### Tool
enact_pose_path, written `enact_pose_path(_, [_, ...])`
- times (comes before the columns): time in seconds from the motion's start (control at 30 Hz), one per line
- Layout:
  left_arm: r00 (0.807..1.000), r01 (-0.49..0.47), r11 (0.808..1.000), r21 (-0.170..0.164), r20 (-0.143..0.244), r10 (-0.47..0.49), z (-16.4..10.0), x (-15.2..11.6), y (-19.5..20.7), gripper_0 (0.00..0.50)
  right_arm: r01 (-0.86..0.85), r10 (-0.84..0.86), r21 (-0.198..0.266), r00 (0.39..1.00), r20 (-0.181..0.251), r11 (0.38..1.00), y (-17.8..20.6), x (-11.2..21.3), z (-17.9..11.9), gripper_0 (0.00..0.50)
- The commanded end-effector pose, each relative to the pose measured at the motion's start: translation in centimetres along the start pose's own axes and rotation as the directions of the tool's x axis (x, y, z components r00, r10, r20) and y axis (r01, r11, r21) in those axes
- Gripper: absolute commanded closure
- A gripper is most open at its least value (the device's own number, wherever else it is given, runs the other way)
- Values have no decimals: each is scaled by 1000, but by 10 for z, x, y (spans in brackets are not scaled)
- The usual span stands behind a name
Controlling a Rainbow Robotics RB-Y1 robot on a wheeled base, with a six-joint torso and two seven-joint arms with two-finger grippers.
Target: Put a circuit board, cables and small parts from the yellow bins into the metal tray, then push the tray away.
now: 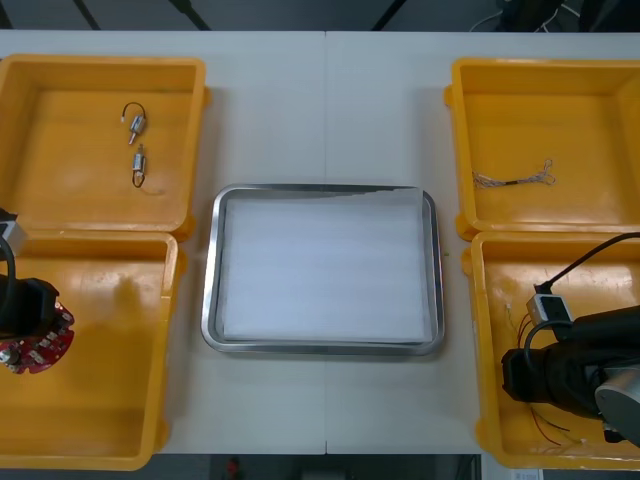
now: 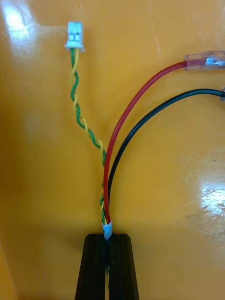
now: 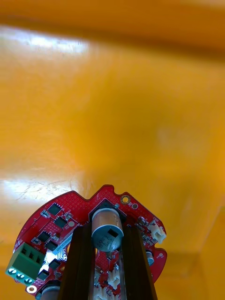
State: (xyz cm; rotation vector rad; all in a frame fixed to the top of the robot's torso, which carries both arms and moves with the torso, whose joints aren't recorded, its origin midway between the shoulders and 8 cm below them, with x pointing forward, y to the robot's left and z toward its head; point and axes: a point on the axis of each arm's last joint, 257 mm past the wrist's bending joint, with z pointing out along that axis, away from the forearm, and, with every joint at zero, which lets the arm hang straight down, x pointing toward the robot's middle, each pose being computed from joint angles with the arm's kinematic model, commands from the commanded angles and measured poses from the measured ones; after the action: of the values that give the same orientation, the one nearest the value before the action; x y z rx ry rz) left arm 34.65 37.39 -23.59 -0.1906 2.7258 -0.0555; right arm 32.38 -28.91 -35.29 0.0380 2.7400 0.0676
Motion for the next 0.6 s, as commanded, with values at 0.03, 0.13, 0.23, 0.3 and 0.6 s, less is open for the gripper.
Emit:
enact_pose_path(0.03, [999, 24, 1000, -15, 34, -24, -42, -22, -2, 500, -83, 83, -5, 996, -14, 997, -6, 2, 4, 500])
enact_pose_path(0.13, [998, 32, 999, -1, 49, -32, -58, -30, -5, 500, -83, 83, -1, 997, -2, 997, -8, -8, -1, 500])
enact_pose_path(0.23, [997, 39, 999, 14, 67, -40, -70, -38, -9, 500, -82, 82, 4, 997, 10, 997, -11, -17, -9, 500])
enact_pose_path(0.3, [996, 38, 999, 15, 80, -39, -74, -42, -9, 500, -80, 80, 10, 997, 12, 997, -13, -22, -14, 500])
enact_pose_path(0.6, [994, 38, 999, 15, 104, -39, -81, -50, -9, 500, -84, 84, -6, 996, -1, 996, -14, -36, -54, 500])
